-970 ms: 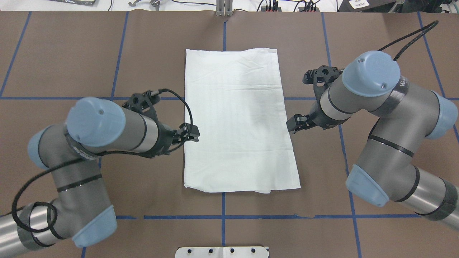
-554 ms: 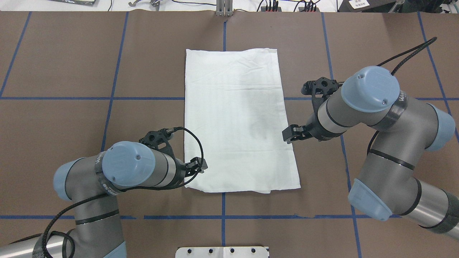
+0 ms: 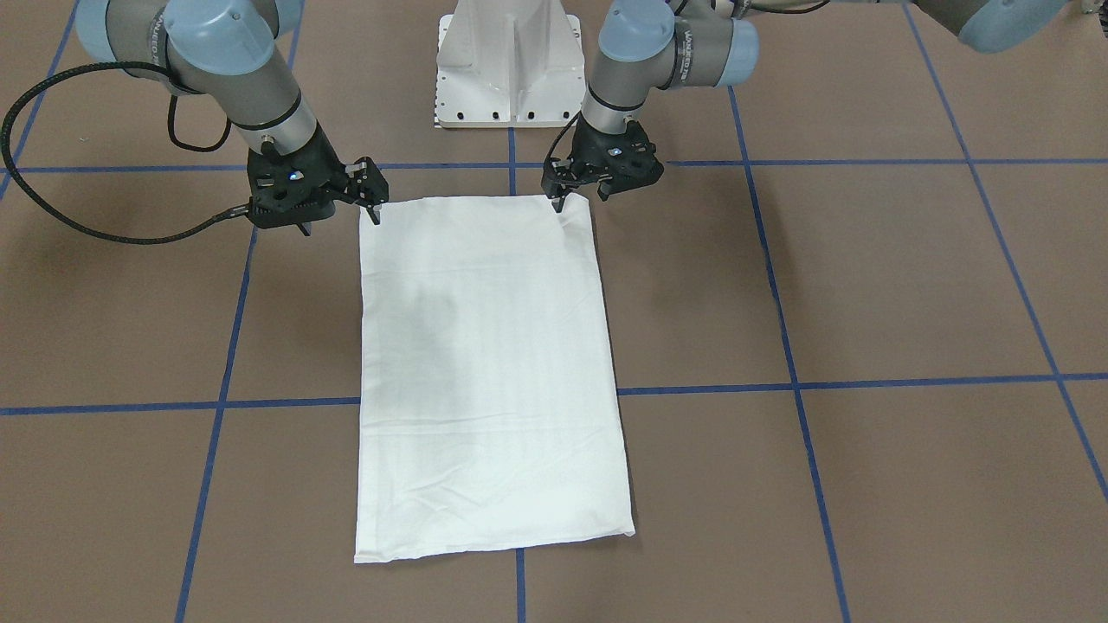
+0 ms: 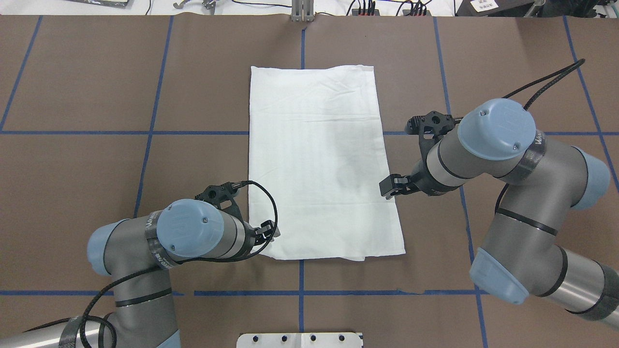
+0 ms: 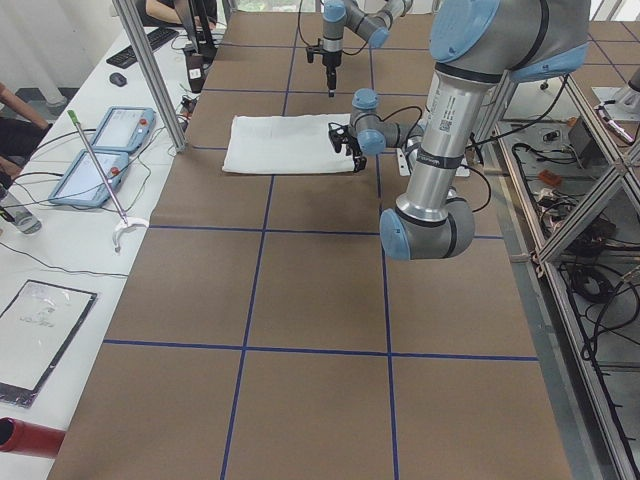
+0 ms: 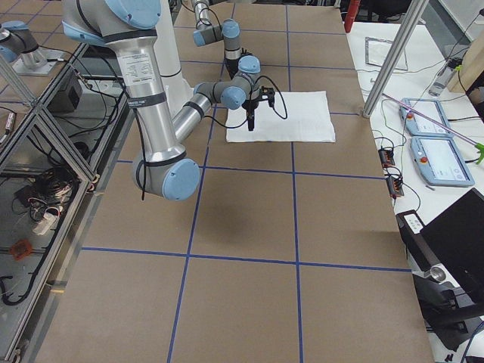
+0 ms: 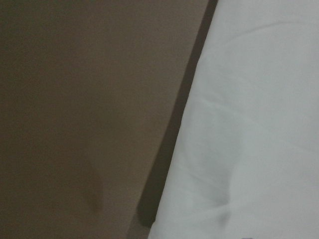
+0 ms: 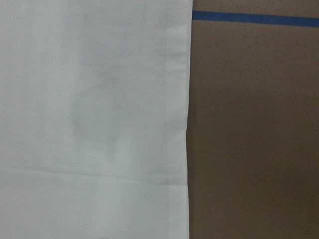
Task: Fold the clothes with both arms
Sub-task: 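Lower both grippers to the shirt's long side edges, then move both grippers toward the shirt edges nearest the robot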
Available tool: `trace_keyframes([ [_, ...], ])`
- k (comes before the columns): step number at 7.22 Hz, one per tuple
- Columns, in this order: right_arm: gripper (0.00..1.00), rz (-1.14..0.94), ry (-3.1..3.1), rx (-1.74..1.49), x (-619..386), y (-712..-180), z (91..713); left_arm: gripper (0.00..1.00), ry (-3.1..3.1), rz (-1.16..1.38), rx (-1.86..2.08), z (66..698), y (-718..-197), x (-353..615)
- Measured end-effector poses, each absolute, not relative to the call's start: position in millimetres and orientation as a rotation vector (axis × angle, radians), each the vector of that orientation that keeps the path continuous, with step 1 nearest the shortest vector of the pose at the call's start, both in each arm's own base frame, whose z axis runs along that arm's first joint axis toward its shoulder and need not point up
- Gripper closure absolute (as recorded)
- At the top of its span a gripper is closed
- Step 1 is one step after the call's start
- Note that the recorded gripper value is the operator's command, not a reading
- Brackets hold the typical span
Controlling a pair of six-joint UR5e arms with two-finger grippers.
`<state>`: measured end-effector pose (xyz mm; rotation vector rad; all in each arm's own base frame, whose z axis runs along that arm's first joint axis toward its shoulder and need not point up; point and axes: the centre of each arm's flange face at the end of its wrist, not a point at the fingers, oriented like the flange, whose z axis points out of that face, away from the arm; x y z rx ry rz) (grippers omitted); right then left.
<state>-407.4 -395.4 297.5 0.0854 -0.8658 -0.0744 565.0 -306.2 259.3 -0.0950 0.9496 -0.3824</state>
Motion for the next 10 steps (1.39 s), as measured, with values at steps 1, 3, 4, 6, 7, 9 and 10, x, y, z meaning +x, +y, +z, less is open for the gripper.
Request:
trace_keyframes([
  [1, 0.0, -0.075, -0.866, 0.085, -407.5, -395.1, 297.4, 0.35, 0.942, -0.382, -0.096, 259.9, -307.1, 571.4],
  [3, 0.0, -0.075, -0.867, 0.086, -407.4, -395.0, 297.1, 0.63, 0.937, -0.382, -0.097, 260.1, -308.0, 576.2],
  [4, 0.0, -0.075, -0.867, 0.086, -407.4, -395.0, 296.6, 0.87, 0.938, -0.382, -0.097, 259.5, -308.0, 576.5],
  [6, 0.0, -0.075, -0.869, 0.088, -407.6, -395.2, 295.4, 1.0, 0.946, -0.381, -0.096, 255.5, -307.7, 574.3],
  [7, 0.0, -0.073, -0.869, 0.092, -408.3, -395.4, 293.9, 1.0, 0.954, -0.38, -0.095, 252.2, -307.9, 571.8],
  [9, 0.0, -0.031, -0.871, 0.077, -417.2, -389.3, 289.7, 1.0, 0.991, -0.372, -0.086, 236.7, -308.2, 557.7],
  [10, 0.0, 0.032, -0.875, 0.044, -430.4, -379.6, 283.6, 1.0, 1.008, -0.37, -0.084, 230.0, -308.8, 550.6],
])
